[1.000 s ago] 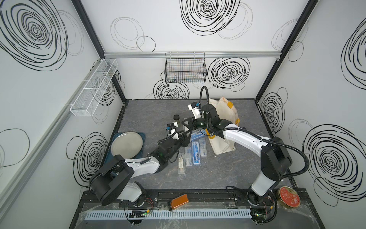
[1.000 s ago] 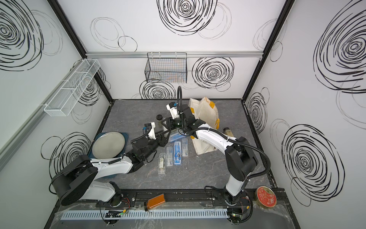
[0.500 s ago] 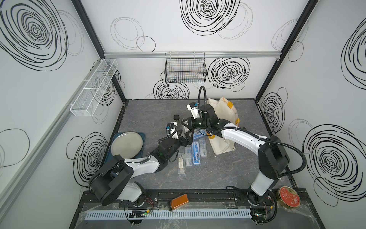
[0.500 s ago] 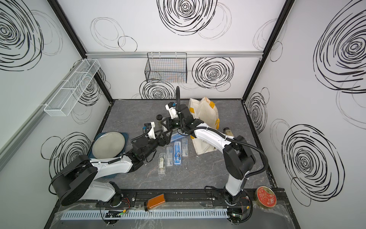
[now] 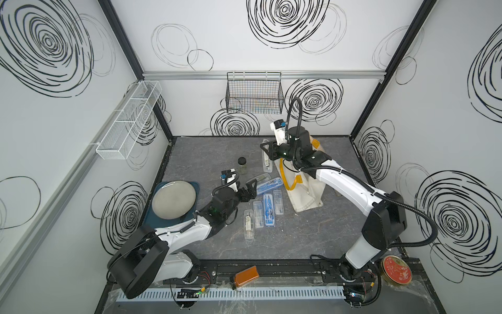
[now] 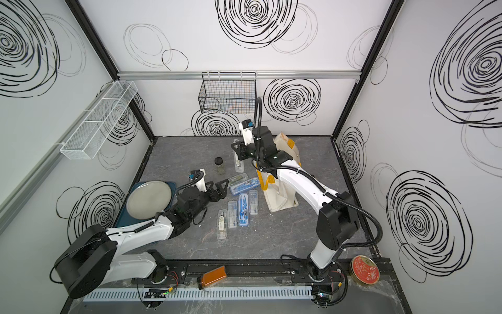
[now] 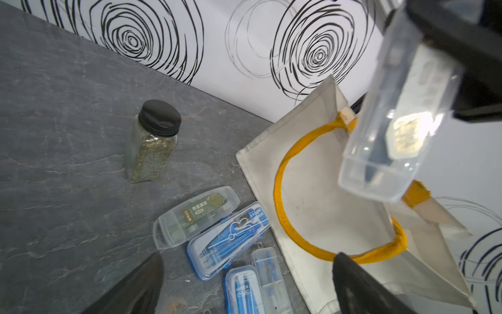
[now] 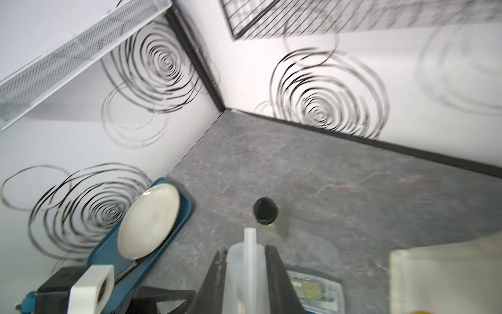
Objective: Put the compass set into the canvas bag
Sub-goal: Pick up the compass set at the center of the board, then place the compass set in the canvas bag.
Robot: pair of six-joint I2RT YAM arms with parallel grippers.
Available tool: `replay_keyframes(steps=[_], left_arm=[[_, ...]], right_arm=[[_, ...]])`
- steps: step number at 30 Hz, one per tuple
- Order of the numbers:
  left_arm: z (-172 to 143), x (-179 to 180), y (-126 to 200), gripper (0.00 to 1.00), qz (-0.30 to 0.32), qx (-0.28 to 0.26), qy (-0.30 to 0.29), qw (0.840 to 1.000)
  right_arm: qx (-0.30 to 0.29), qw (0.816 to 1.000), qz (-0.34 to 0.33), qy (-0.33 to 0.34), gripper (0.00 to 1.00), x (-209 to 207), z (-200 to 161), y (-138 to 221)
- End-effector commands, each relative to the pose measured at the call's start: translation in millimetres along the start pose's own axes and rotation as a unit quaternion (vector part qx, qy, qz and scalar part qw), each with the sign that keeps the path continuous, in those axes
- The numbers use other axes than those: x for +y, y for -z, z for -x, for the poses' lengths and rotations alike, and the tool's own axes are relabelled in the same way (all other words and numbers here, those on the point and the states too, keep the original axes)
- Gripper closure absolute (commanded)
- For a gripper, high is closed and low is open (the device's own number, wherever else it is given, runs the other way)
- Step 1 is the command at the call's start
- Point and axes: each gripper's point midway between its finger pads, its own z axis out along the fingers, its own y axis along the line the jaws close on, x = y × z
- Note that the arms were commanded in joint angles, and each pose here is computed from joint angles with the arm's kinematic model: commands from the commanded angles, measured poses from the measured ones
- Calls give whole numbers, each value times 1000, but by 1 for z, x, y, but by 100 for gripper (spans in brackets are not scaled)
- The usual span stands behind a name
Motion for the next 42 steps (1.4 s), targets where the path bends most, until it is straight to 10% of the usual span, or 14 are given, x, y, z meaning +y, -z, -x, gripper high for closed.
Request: replay_keyframes(steps=[1,8,18,29,42], left_arm=[[-10,19,2,1,63,35,-9,997],[-27,25,5,1,95,55,-20,994],[-44,8,-2,1,86,90,-31,992],[-57,4,-12,1,90,104,-34,990],[-68,-1,-25,1,77,124,-35,989]], right_arm=[[-67,993,-98,15,94,-41,46,43],[-105,957,-269,12,95,-128,51,90],[-27,926,-376,11,94,-207,-22,57],[42,936,-350,-15,89,-216,-72,26],[9,953,-304,-9,65,-185,-43,48]])
